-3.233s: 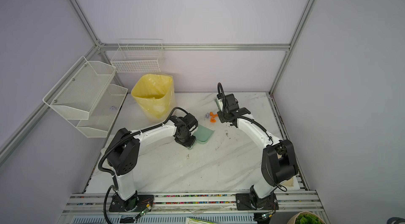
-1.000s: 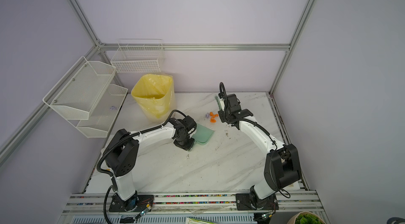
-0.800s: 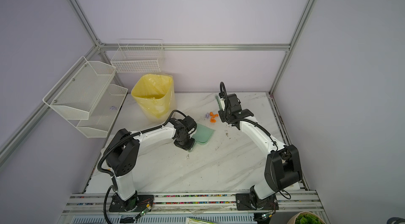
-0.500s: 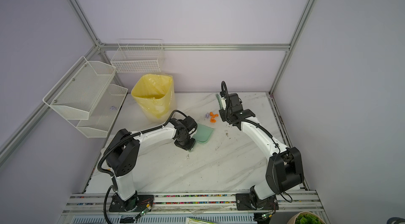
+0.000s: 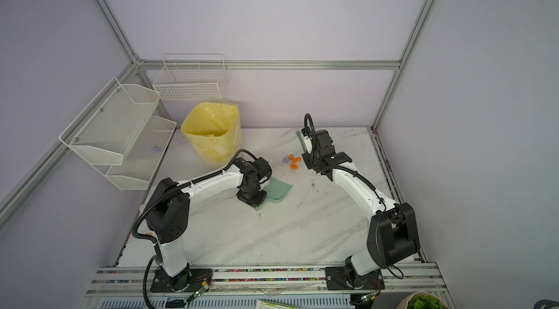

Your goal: Sweep away the paper scraps from the table

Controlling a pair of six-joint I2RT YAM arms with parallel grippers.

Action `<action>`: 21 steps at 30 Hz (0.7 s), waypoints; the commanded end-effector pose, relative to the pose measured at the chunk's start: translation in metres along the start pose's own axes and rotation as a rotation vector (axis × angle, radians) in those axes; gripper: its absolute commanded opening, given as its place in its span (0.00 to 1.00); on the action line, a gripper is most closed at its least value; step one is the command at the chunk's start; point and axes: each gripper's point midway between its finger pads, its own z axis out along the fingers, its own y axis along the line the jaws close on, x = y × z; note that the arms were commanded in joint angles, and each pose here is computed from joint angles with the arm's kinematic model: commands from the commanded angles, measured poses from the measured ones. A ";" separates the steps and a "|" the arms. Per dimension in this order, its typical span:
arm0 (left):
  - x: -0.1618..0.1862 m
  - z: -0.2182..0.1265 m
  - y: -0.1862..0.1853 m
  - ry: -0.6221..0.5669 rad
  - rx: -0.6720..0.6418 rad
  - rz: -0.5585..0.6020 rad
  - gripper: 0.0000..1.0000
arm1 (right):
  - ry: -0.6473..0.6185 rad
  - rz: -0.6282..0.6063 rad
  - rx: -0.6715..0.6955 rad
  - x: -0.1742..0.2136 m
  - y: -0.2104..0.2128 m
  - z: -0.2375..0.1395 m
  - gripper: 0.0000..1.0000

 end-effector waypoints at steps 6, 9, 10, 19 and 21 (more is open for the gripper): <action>-0.026 -0.028 -0.001 -0.034 -0.037 0.050 0.00 | 0.030 -0.128 0.042 0.002 -0.005 0.032 0.00; -0.030 -0.029 -0.001 -0.030 -0.044 0.051 0.00 | 0.023 -0.124 0.036 -0.003 -0.004 0.036 0.00; -0.032 -0.030 0.000 -0.031 -0.051 0.051 0.00 | 0.019 -0.123 0.033 -0.005 -0.004 0.037 0.00; -0.043 -0.044 0.006 -0.083 -0.093 0.050 0.00 | 0.019 -0.141 0.051 -0.005 -0.006 0.045 0.00; -0.046 -0.048 0.007 -0.097 -0.101 0.050 0.00 | 0.018 -0.142 0.055 -0.005 -0.006 0.046 0.00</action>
